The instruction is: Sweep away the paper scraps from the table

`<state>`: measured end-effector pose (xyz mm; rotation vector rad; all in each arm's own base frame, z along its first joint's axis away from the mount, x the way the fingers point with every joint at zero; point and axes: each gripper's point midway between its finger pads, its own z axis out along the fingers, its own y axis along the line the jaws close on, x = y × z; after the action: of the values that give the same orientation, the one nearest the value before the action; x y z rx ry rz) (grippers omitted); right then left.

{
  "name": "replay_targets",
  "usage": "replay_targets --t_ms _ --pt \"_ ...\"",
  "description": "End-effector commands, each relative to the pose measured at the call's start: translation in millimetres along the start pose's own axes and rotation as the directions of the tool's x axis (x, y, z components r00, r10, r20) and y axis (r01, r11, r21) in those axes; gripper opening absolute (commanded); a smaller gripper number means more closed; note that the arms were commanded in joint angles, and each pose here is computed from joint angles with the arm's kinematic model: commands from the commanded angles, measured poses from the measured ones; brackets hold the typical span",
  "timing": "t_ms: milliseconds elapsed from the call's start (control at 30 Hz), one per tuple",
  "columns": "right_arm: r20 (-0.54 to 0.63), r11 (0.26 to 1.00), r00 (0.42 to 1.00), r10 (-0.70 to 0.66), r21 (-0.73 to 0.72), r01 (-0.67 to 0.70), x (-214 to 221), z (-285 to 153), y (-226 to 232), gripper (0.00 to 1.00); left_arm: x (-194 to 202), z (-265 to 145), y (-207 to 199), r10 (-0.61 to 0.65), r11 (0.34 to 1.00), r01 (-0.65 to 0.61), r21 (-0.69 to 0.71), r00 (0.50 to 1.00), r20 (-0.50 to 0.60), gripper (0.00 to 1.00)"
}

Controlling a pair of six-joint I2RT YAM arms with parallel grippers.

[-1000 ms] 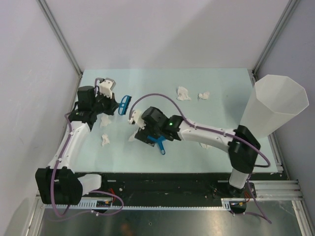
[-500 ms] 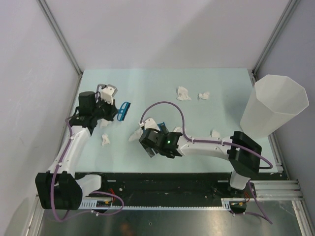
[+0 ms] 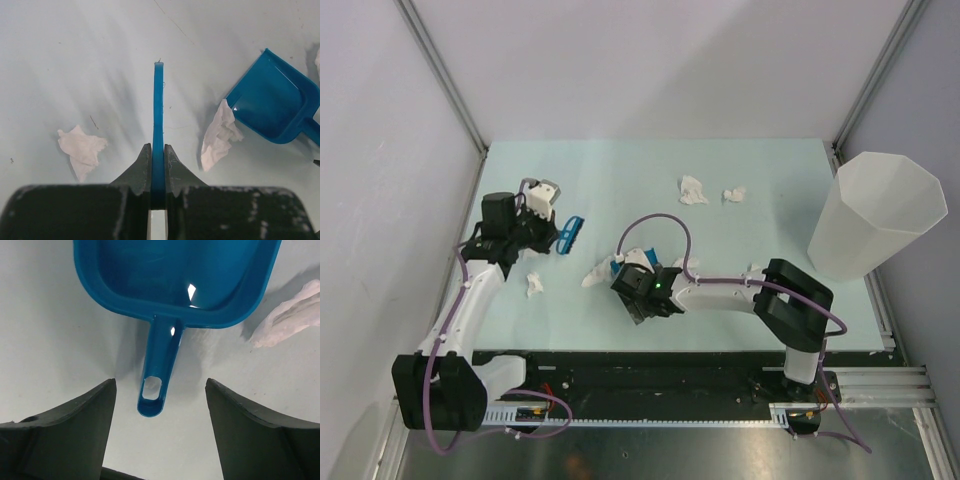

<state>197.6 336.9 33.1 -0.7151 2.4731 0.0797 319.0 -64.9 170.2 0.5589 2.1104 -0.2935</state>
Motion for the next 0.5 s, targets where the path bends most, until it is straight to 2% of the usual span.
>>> replay_targets --t_ms 0,67,133,233,267,367,400,433,467 --pt "0.001 0.998 1.000 0.023 -0.058 -0.023 -3.4 5.1 9.2 0.77 2.7 -1.6 0.1 0.036 0.999 -0.036 0.004 0.999 -0.001 0.00" --pt "-0.025 0.994 1.000 0.015 -0.103 -0.017 4.7 13.7 12.3 0.77 3.9 -1.8 0.0 0.036 0.999 -0.036 0.002 0.999 -0.005 0.00" --pt "-0.051 0.992 0.999 0.005 -0.125 -0.012 13.8 19.4 11.5 0.72 4.9 -1.9 0.6 0.035 0.999 -0.035 -0.003 0.999 -0.010 0.00" --pt "-0.066 0.984 0.998 -0.004 -0.179 -0.008 15.4 17.2 16.0 0.56 7.1 -1.7 -1.1 0.033 0.999 -0.033 0.003 0.999 -0.020 0.00" --pt "-0.066 0.981 0.997 -0.027 -0.192 0.014 16.2 15.4 16.4 0.45 7.9 -1.8 -2.1 0.037 0.999 -0.037 0.007 0.999 -0.022 0.00" --pt "-0.031 0.977 0.997 -0.075 -0.200 0.068 10.6 5.2 15.0 0.30 10.7 -1.4 -7.2 0.050 0.999 -0.049 0.021 0.998 -0.034 0.00" --pt "-0.022 0.975 0.994 -0.110 -0.196 0.104 10.8 2.2 13.4 0.18 12.0 -1.5 -7.1 0.055 0.998 -0.054 0.016 0.998 -0.040 0.00" --pt "-0.009 0.975 0.993 -0.121 -0.189 0.117 7.4 -1.3 10.7 0.12 13.0 -2.0 -8.9 0.062 0.998 -0.062 0.016 0.997 -0.046 0.00" --pt "0.002 0.978 0.992 -0.128 -0.165 0.126 3.9 -7.2 3.3 0.00 13.2 -2.4 -9.1 0.075 0.997 -0.075 0.012 0.996 -0.048 0.00"
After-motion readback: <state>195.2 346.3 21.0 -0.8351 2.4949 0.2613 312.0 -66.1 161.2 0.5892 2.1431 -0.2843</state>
